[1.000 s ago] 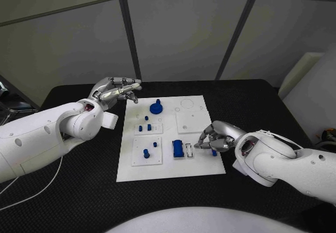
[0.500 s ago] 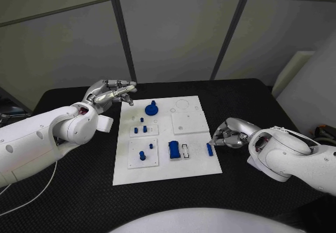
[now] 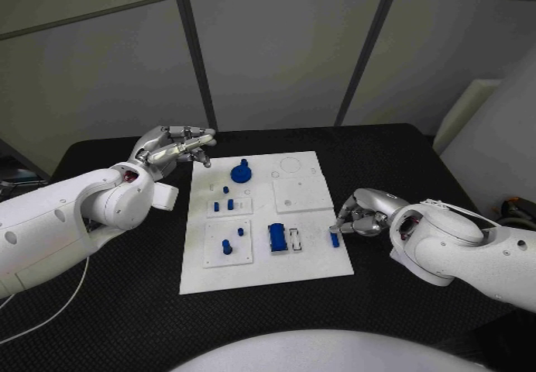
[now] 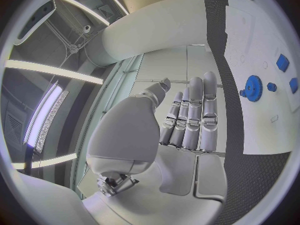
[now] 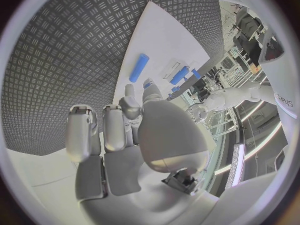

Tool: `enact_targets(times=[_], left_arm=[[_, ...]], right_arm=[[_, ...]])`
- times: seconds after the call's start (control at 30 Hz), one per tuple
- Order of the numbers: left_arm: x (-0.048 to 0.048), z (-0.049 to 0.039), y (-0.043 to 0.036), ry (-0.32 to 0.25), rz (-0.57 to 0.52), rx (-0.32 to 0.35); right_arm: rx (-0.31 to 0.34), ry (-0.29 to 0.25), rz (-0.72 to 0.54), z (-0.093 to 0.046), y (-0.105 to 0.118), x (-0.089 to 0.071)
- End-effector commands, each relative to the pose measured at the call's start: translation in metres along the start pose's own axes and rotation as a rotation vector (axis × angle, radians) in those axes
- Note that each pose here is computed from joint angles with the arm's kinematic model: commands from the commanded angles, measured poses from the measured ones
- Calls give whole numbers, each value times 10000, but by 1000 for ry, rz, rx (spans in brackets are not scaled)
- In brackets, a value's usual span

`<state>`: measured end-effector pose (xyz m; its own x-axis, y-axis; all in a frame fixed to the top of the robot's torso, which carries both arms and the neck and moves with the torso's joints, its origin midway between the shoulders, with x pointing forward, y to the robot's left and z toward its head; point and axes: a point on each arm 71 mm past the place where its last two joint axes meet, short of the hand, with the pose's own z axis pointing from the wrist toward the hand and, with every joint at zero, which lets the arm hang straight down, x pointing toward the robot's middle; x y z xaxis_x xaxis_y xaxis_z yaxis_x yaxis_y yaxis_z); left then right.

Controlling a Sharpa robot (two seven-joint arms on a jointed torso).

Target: Assemble the parts on the task board

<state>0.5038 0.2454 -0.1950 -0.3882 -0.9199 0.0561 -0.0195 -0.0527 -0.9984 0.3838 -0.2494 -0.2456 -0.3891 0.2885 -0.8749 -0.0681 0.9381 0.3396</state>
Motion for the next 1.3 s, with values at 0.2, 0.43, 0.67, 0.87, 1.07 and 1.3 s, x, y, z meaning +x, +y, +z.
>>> enact_targets(times=[0.2, 0.43, 0.67, 0.87, 1.07, 1.3], left_arm=[[6, 0, -16, 10, -7, 10], [0, -3, -15, 8, -6, 9], [1, -2, -13, 9, -7, 9], [1, -4, -10, 11, -7, 7], [-2, -8, -11, 11, -7, 6], [-5, -12, -12, 11, -7, 5]], right_arm=[[11, 52, -36, 21, 8, 127], [14, 80, -59, 29, 18, 185], [11, 88, -80, 47, 48, 215], [-5, 77, -121, 73, 102, 241], [-27, 81, -192, 85, 164, 278], [-40, 86, -255, 89, 203, 298]])
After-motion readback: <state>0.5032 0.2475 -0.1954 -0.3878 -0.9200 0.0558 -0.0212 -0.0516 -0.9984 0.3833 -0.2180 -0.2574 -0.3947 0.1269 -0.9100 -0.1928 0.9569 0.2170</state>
